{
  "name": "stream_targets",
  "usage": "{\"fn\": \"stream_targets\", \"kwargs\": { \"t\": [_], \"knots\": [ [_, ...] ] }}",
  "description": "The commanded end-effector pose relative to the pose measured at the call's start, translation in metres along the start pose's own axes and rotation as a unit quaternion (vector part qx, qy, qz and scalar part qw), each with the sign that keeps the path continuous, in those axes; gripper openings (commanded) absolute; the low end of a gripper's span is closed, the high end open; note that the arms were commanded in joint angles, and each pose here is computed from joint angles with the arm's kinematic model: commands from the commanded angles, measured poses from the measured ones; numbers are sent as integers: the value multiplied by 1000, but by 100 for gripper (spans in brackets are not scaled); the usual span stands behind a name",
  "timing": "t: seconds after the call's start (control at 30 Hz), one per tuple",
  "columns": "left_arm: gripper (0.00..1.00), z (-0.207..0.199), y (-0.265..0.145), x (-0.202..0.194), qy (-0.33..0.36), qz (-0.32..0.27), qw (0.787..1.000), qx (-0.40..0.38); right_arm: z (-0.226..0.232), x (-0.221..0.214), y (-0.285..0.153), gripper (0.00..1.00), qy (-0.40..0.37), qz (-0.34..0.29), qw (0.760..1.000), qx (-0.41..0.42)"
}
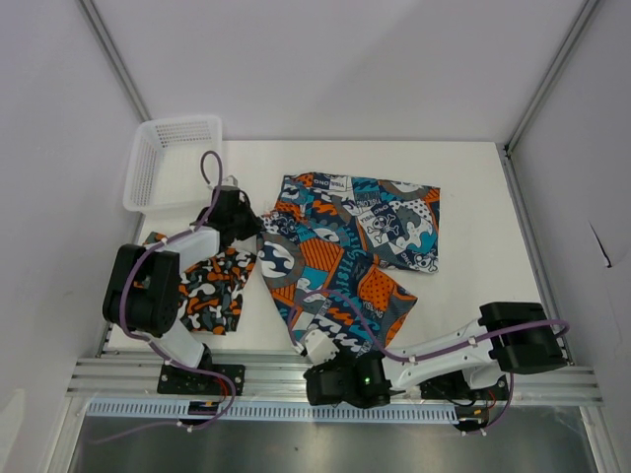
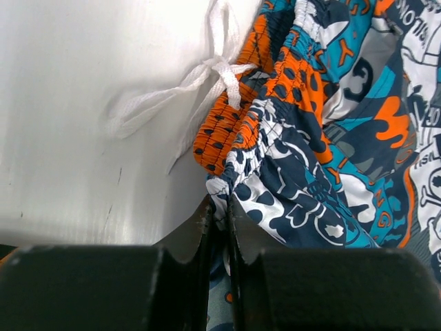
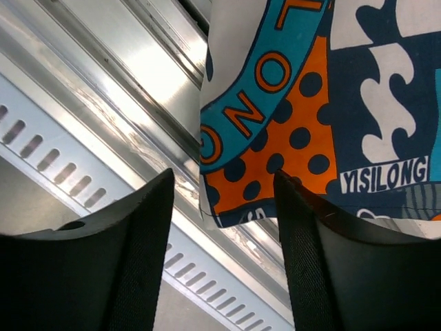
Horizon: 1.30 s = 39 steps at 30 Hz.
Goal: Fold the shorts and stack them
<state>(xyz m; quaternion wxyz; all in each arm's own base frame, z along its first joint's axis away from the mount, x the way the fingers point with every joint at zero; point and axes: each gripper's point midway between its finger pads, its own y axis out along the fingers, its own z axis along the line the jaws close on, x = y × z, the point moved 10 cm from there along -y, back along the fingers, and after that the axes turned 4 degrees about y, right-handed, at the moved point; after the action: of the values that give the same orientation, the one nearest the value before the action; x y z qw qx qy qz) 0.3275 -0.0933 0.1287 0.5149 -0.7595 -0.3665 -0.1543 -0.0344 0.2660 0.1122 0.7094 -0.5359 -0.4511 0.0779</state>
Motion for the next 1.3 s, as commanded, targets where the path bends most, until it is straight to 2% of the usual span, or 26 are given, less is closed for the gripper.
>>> {"fn": "stream_targets", "kwargs": {
  "t": [0.0, 0.07, 0.1, 0.17, 0.3, 0.37, 0.47, 0.6, 0.7, 0.73, 0.8, 0.83, 1.1, 1.27],
  "knots": [
    [14, -4, 1, 8, 21, -5, 1000, 15, 3, 4, -6, 51, -8, -3, 1000, -9],
    [15, -4, 2, 7, 26, -1, 999, 19, 2, 2, -7, 36, -12, -1, 1000, -12],
    [15, -5, 2, 8, 29, -2, 999, 24, 1, 2, -8, 21, -16, -2, 1000, -13],
    [17, -6, 3, 9, 44, 4, 998, 36, 2, 3, -15, 0, -22, -11, 1000, -5],
    [21, -7, 4, 6, 70, 18, 995, 70, 7, 7, -38, 0, -38, -37, 998, 31],
    [24, -6, 1, 4, 78, 16, 993, 84, -2, 9, -49, 0, -33, -46, 998, 12],
    [26, -8, -3, 2, 82, 8, 993, 85, -26, 14, -73, 0, 2, -69, 997, -19],
    [32, -13, -11, 4, 91, 7, 993, 80, -62, 14, -111, 0, 71, -103, 992, -11],
    [57, -15, -18, 5, 96, 6, 992, 83, -84, 12, -135, 0, 122, -134, 983, 34],
    [72, -16, -20, 4, 93, 8, 992, 80, -91, 11, -143, 0, 138, -145, 978, 51],
    [85, -16, -25, 2, 86, 9, 994, 73, -94, 10, -146, 0, 151, -152, 975, 68],
    [88, -17, -26, 2, 81, 8, 994, 69, -96, 9, -147, 0, 152, -154, 974, 73],
    [91, -12, -37, -17, 33, 3, 999, 10, -92, 8, -141, 0, 147, -134, 979, 44],
    [87, 3, -43, -37, -21, 22, 999, -22, -91, 5, -137, 0, 151, -130, 979, 42]
  ]
}}
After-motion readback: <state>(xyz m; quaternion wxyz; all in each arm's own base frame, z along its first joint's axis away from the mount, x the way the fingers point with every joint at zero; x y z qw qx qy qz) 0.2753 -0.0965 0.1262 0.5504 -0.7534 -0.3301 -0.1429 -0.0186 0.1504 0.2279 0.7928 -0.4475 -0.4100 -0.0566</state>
